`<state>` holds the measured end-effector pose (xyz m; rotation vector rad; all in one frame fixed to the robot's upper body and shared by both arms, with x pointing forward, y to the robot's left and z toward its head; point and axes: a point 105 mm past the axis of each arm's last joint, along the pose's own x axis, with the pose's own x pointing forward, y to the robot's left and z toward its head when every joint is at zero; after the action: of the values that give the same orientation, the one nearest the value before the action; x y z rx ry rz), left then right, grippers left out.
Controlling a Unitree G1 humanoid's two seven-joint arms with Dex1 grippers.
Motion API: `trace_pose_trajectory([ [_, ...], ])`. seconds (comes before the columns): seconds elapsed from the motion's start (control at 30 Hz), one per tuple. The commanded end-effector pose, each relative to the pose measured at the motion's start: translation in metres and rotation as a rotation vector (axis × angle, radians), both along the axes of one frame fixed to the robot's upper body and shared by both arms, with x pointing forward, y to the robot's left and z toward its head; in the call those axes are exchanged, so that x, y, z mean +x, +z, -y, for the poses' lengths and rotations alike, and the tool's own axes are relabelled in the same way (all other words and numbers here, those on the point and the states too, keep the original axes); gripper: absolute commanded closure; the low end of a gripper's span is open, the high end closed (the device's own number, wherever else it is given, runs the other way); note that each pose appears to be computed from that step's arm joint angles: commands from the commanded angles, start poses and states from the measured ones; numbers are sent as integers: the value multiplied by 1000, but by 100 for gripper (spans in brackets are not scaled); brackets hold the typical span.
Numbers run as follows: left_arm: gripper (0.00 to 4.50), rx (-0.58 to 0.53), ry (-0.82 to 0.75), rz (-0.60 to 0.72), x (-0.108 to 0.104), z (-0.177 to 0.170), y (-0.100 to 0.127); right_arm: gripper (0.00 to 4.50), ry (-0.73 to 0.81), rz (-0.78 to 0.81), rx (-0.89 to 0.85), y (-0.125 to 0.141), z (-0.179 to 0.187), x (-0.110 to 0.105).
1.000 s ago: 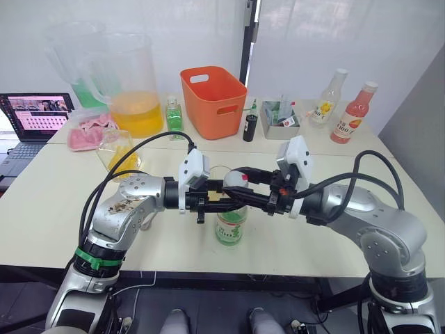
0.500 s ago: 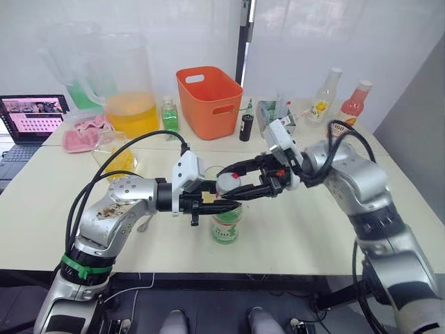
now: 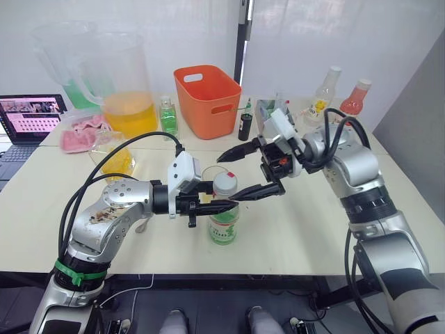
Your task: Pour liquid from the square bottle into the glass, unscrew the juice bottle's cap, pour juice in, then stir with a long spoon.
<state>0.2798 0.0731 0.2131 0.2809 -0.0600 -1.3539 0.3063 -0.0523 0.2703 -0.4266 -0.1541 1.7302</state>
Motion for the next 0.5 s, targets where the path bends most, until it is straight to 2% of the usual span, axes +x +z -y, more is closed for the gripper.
trace_pose_trajectory([
  [0.03,303,-25,-28,30,-4,3,8,11,-66,4,102,18,9,-13],
  [0.17,303,-41,-31,17,0,6,8,11,-196,-85,167,10,17,-30],
  [0.3,303,-36,-45,1,2,8,6,11,-303,-102,223,10,17,-42],
  [0.5,303,-32,-85,-15,5,15,3,11,-502,-87,261,0,10,-44],
])
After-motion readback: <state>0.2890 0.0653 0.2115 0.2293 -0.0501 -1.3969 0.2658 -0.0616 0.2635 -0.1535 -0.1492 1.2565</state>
